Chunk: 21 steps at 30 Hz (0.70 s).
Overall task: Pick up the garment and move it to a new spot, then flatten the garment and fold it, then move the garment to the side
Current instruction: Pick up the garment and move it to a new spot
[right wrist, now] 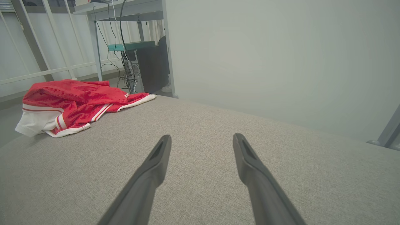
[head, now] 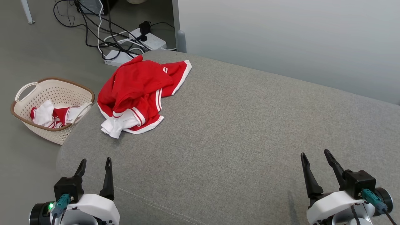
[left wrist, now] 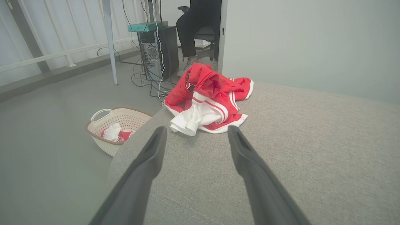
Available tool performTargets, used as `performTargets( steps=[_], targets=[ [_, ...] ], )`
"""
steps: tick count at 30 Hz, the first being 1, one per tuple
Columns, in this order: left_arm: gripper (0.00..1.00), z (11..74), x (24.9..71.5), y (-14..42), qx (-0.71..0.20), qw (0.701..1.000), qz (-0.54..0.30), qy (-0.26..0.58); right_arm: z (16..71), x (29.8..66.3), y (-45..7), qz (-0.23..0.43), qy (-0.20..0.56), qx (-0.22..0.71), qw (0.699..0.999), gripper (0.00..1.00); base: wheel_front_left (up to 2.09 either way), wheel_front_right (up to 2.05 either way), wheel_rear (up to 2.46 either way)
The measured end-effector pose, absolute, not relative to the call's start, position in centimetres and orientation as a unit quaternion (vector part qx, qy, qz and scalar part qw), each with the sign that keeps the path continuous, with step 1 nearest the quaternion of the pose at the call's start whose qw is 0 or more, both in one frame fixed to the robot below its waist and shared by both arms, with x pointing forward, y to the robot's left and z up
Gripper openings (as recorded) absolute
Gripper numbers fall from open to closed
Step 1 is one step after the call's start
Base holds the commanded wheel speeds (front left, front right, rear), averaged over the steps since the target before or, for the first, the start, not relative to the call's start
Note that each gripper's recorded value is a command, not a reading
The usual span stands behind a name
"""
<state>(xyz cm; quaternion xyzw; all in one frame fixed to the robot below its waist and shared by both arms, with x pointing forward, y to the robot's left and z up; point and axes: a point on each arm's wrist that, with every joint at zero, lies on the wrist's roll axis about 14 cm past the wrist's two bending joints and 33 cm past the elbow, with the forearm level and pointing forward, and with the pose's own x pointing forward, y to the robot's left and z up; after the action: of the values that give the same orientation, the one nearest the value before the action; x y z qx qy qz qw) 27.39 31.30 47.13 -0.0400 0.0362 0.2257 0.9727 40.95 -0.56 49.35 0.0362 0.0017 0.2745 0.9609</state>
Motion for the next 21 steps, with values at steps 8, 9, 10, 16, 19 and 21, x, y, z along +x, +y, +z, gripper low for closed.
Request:
performTargets(
  steps=[8,9,10,16,19,21],
  targets=[
    [1.00,46.5,27.9,31.2,-0.048,0.974,0.217,0.053,48.9,40.9,-0.9,0.272,0.008,0.036,0.962,1.00,0.00,0.00,0.00],
    [1.00,46.6,28.2,31.3,-0.053,0.973,0.216,0.055,48.8,40.9,-0.9,0.272,0.009,0.036,0.961,1.00,0.00,0.00,0.00],
    [1.00,46.7,28.6,31.4,-0.056,0.974,0.213,0.058,48.7,40.9,-0.9,0.273,0.010,0.035,0.961,1.00,0.00,0.00,0.00],
    [1.00,49.9,33.8,32.0,-0.090,0.979,0.167,0.071,47.6,41.5,-1.5,0.269,0.018,0.020,0.963,1.00,0.00,0.00,0.00],
    [1.00,51.6,36.0,32.6,-0.092,0.981,0.156,0.072,47.7,42.2,-1.8,0.265,0.015,0.020,0.964,1.00,0.00,0.00,0.00],
    [1.00,53.3,38.3,33.2,-0.087,0.983,0.145,0.074,47.5,42.9,-2.1,0.260,0.014,0.020,0.965,1.00,0.00,0.00,0.00]
  ],
)
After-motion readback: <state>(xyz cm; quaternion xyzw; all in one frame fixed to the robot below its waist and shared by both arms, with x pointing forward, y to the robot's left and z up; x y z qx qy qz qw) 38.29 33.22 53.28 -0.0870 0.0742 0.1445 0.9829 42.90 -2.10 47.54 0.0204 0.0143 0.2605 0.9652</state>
